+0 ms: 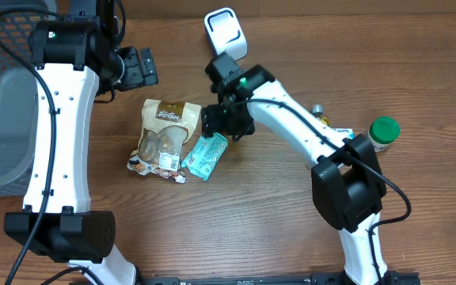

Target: Scan the item barcode

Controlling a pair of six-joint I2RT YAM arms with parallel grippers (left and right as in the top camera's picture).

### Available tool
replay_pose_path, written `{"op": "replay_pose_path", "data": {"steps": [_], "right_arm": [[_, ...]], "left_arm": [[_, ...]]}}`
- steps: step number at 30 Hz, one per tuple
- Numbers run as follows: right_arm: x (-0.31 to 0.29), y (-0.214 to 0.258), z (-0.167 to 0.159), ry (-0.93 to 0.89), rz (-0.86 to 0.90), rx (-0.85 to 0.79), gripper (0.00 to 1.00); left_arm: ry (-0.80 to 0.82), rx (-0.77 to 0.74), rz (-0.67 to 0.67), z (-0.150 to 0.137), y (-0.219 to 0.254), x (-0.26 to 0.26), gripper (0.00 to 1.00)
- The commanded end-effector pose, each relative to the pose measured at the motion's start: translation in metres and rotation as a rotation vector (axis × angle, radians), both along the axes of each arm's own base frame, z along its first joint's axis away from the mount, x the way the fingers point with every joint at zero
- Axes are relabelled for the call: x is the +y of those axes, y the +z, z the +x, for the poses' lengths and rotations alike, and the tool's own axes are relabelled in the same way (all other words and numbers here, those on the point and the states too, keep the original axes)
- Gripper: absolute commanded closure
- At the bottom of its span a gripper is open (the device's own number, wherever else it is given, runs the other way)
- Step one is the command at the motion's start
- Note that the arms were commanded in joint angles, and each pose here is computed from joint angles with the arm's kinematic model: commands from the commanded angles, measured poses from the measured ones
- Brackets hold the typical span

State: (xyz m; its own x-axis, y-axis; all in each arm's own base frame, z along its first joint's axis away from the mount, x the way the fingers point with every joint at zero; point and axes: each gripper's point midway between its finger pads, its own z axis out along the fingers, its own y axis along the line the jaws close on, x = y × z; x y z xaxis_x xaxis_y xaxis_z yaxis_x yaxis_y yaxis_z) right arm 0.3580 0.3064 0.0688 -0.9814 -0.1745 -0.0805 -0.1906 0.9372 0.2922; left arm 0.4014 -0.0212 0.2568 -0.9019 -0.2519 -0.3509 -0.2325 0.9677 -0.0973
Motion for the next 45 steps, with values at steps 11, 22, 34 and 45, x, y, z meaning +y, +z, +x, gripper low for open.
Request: {"op": "replay_pose_path", "data": {"steps": [11, 22, 34, 45], "right_arm": [[-0.008, -0.049, 0.002, -0.015, -0.015, -0.051, 0.46], [-0.054, -0.069, 0.003, -0.166, -0.191, -0.056, 0.67], [-0.098, -0.042, 0.006, -0.234, -0.227, 0.006, 0.64], [-0.048, 0.007, -0.012, -0.003, -0.077, -0.073, 0.63]], "left_arm": [[-0.019, -0.017, -0.002, 0.003, 0.004, -0.004, 0.0], [-0.019, -0.017, -0.002, 0.003, 0.004, -0.004, 0.0], [-0.019, -0.017, -0.002, 0.003, 0.004, -0.004, 0.0], [-0.019, -0.017, -0.002, 0.003, 0.004, -0.004, 0.01]]}}
